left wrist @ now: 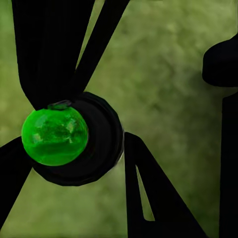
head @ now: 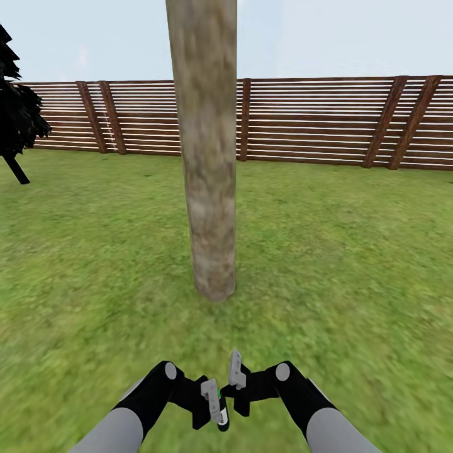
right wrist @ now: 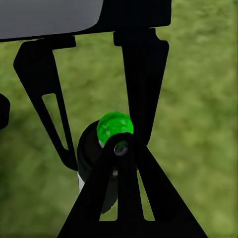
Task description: In the garden, pick up the pesticide atomizer on the floor and spray pesticide onto both trees until each tree trunk is fully covered.
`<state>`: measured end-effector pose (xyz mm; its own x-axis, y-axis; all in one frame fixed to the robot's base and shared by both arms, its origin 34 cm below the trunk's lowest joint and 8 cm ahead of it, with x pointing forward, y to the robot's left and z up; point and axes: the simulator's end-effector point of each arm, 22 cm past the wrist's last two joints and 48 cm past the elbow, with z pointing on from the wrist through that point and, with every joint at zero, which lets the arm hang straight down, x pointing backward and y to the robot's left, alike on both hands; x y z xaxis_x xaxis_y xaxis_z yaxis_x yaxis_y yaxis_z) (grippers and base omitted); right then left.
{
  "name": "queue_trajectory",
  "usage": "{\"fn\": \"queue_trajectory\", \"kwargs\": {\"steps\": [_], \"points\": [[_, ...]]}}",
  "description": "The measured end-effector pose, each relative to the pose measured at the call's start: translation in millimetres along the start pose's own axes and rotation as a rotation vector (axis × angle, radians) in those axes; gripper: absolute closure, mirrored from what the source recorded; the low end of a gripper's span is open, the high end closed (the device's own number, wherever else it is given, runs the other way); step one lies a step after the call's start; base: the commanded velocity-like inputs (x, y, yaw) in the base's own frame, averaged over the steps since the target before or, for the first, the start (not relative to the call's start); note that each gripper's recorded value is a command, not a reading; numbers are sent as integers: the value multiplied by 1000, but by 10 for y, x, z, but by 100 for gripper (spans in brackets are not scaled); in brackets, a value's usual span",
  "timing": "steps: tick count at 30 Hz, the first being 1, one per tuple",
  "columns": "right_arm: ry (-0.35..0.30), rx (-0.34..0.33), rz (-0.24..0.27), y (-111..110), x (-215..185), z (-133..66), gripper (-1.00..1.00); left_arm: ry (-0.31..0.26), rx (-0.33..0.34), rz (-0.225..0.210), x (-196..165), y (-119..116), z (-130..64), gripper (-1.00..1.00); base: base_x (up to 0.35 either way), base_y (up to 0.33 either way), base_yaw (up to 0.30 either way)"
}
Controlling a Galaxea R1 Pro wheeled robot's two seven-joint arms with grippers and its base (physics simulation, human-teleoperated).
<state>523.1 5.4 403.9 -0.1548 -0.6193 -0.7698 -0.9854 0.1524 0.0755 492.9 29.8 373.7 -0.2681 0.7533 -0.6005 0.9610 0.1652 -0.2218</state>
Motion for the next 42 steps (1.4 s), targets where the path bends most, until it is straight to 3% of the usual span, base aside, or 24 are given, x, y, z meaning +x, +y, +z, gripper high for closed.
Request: {"fn": "queue_trajectory", "kwargs": {"steps": [7,9,20,23,27,30,32,34,35,36,39,40,41,42], "points": [[0,0,1,2,1,1,100,12,-6,-5,79,32,-37,100,0,0,0],[0,-1,2,7,4,3,100,39,-19,-12,265,98,-123,100,0,0,0],[0,-1,2,8,5,3,100,234,-115,-97,1683,430,-955,100,0,0,0],[0,1,1,3,4,2,100,305,-152,-123,2133,522,-1330,100,0,0,0],[-1,6,3,-10,5,-3,100,327,-192,-153,2349,591,-1525,100,0,0,0],[-2,18,6,-34,11,-4,100,294,-298,-199,2373,779,-1573,100,0,0,0],[-2,72,12,-141,23,-4,100,242,-345,-261,2335,830,-1520,100,0,0,0],[34,203,63,-384,342,-119,100,134,-419,-373,2221,933,-1461,100,0,0,0],[63,273,115,-487,619,-235,100,86,-454,-427,2175,974,-1419,100,0,0,0],[95,382,203,-646,1014,-469,100,37,-503,-490,2124,1028,-1349,100,0,0,0],[115,678,458,-1033,1849,-1263,100,-11,-646,-593,2054,1178,-1207,100,0,0,0],[111,729,506,-1077,1973,-1408,100,-16,-672,-608,2040,1202,-1185,100,0,0,0],[110,787,564,-1093,2153,-1590,-100,-26,-703,-630,2020,1237,-1173,100,0,0,0],[120,823,601,-1063,2327,-1743,-100,-52,-733,-668,2010,1281,-1195,100,0,0,0]]}}
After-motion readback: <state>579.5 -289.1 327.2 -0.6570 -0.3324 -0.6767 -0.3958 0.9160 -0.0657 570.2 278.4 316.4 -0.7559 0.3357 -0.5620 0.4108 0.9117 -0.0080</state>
